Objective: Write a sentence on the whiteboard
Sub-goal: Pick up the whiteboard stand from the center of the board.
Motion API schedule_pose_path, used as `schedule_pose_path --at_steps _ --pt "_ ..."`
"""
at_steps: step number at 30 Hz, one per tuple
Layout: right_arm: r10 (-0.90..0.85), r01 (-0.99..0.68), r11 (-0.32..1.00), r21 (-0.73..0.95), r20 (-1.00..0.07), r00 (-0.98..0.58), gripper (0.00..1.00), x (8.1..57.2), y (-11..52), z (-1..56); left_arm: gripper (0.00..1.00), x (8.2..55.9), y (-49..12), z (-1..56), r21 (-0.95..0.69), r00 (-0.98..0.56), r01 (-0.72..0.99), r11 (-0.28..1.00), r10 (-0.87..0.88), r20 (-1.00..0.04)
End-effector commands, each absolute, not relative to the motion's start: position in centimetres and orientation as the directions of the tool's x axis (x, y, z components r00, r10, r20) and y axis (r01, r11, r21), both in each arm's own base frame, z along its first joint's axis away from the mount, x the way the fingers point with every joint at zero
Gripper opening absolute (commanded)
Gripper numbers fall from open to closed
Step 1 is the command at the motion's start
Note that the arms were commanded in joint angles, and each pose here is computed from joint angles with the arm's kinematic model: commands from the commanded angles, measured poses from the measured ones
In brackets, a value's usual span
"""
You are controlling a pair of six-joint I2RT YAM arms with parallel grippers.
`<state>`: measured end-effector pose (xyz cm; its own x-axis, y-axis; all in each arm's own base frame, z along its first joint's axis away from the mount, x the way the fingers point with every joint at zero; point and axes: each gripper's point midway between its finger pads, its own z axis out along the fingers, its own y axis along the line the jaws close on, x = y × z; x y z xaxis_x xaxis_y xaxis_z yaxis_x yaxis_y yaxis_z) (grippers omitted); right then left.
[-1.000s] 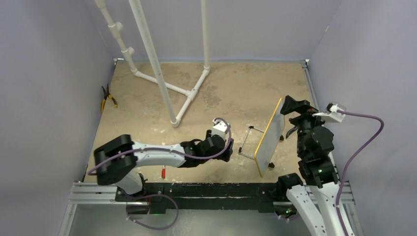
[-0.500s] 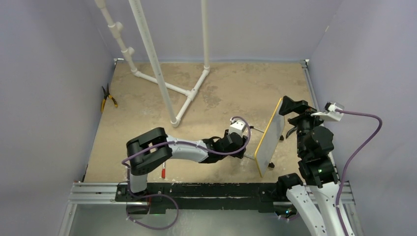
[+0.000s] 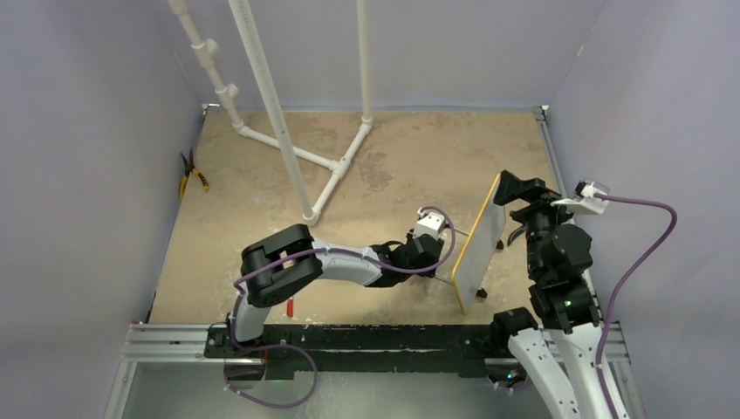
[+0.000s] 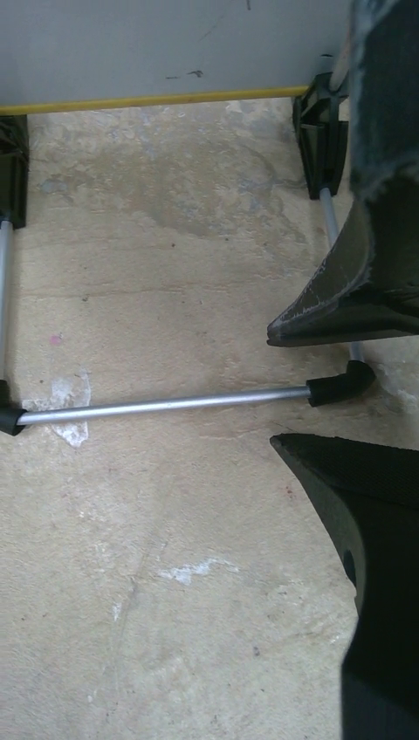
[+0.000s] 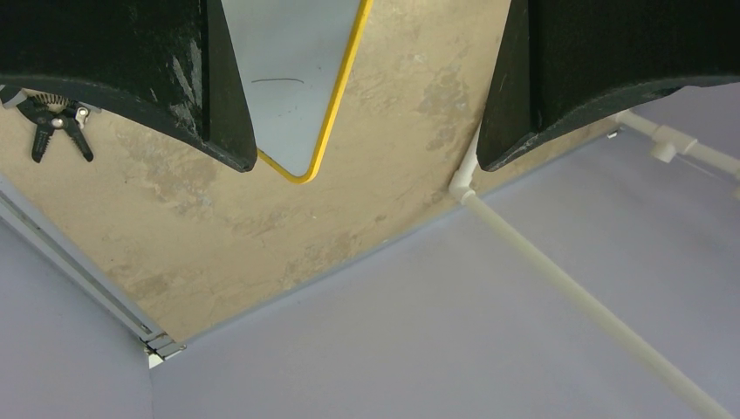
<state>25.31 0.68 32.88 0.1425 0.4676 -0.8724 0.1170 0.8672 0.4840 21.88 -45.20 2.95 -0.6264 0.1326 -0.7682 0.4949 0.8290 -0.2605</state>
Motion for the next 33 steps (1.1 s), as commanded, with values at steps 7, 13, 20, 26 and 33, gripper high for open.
schedule_pose_path --at_steps 7,13,20,26,33 --pt "0.460 0.086 0.874 0.477 -0.872 0.165 0.99 25.2 0.9 34.0 0.19 23.5 -44.6 2.3 -0.163 -0.587 0.463 0.871 0.164 -0.793" --pt "0.460 0.088 0.874 0.478 -0.872 0.165 0.99 25.1 0.8 33.9 0.06 23.9 -43.3 1.6 -0.102 -0.578 0.441 0.892 0.195 -0.792" --pt "0.459 0.090 0.874 0.477 -0.873 0.164 0.99 25.1 0.8 33.9 0.00 25.3 -41.3 2.7 -0.016 -0.539 0.384 0.923 0.210 -0.816" --pt "0.460 0.090 0.874 0.478 -0.872 0.167 0.98 25.0 0.8 34.1 0.00 27.1 -39.3 3.1 -0.002 -0.530 0.362 0.932 0.204 -0.823" --pt "0.458 0.091 0.875 0.475 -0.874 0.164 0.99 25.1 0.8 34.1 0.00 29.6 -36.5 3.6 0.018 -0.514 0.374 0.927 0.223 -0.828"
